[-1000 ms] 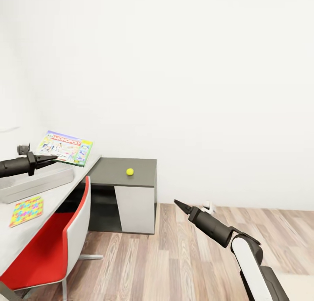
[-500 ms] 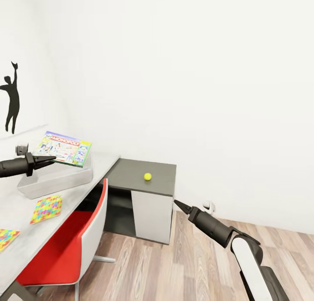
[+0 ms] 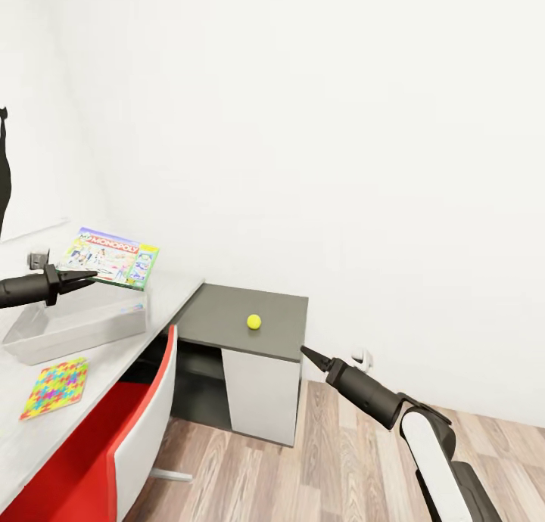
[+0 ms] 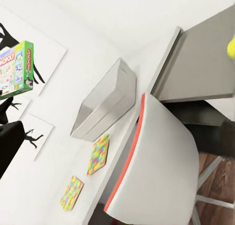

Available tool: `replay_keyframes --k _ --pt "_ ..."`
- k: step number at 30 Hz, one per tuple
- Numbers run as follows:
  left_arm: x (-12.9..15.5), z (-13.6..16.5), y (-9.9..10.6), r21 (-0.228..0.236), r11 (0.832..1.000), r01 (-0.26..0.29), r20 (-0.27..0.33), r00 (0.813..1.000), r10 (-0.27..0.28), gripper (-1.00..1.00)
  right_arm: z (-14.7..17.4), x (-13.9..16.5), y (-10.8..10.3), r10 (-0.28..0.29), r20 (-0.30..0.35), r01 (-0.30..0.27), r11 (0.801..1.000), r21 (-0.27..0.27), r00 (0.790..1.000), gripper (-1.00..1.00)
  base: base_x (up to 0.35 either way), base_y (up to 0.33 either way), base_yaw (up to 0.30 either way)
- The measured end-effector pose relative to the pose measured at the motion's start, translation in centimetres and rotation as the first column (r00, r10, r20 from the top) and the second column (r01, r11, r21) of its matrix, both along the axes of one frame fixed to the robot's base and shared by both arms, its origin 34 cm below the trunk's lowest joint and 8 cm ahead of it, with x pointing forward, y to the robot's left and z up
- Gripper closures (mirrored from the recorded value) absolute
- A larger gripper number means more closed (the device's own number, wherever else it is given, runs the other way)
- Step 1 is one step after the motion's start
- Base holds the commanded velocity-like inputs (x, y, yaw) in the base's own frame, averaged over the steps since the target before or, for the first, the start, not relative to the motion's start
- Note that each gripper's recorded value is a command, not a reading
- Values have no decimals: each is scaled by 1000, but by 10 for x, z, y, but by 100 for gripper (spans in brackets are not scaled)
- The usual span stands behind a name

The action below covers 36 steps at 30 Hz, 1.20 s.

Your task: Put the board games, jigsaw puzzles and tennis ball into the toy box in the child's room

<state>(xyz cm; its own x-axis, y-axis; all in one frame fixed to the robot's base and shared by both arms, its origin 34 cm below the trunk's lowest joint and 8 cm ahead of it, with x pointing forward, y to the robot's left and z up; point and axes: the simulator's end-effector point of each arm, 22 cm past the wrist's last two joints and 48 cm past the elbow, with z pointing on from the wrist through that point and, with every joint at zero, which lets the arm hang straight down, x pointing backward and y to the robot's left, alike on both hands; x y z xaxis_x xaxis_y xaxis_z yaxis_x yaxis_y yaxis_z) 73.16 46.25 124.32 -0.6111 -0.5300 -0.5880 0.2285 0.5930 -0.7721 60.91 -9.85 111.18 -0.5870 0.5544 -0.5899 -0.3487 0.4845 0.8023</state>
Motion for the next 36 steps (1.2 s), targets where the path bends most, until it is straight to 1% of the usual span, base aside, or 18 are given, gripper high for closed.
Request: replay_keyframes --k 5,11,21,23,25,27,29,32,36 --pt "0 0 0 1 1000 1 0 1000 -1 100 0 0 0 -1 -1 1 1000 0 1000 -100 261 -7 0" --pt "1 1 -1 -5 1000 1 2 1000 -1 100 0 1 -1 -6 -1 6 1000 0 1000 -100 20 0 0" --pt "1 1 -1 -7 1000 2 3 1000 -2 100 0 -1 2 6 -5 -6 1000 -4 1000 -100 1 0 0" --pt "1 1 -3 -8 1000 5 3 1000 -5 100 0 -1 4 13 -8 -13 1000 -3 1000 -100 0 0 0" --pt "1 0 -4 -9 1000 7 2 1000 -7 100 -1 -4 12 36 -27 -36 999 -3 999 -100 0 0 0" --pt "1 0 -4 -10 1000 7 3 1000 -7 100 -2 -2 14 45 -47 -46 999 -19 998 -100 0 0 0" --pt "1 0 -4 -9 1000 6 3 1000 -6 100 0 6 12 32 -57 -35 998 -51 998 -100 0 0 0" --pt "1 -1 -3 -7 1000 5 1 1000 -5 100 -4 11 8 17 -75 -23 996 -82 997 -100 0 0 0" --pt "1 0 -3 -10 1000 4 3 1000 -4 100 -3 12 4 16 -75 -22 996 -84 997 -100 0 0 0"
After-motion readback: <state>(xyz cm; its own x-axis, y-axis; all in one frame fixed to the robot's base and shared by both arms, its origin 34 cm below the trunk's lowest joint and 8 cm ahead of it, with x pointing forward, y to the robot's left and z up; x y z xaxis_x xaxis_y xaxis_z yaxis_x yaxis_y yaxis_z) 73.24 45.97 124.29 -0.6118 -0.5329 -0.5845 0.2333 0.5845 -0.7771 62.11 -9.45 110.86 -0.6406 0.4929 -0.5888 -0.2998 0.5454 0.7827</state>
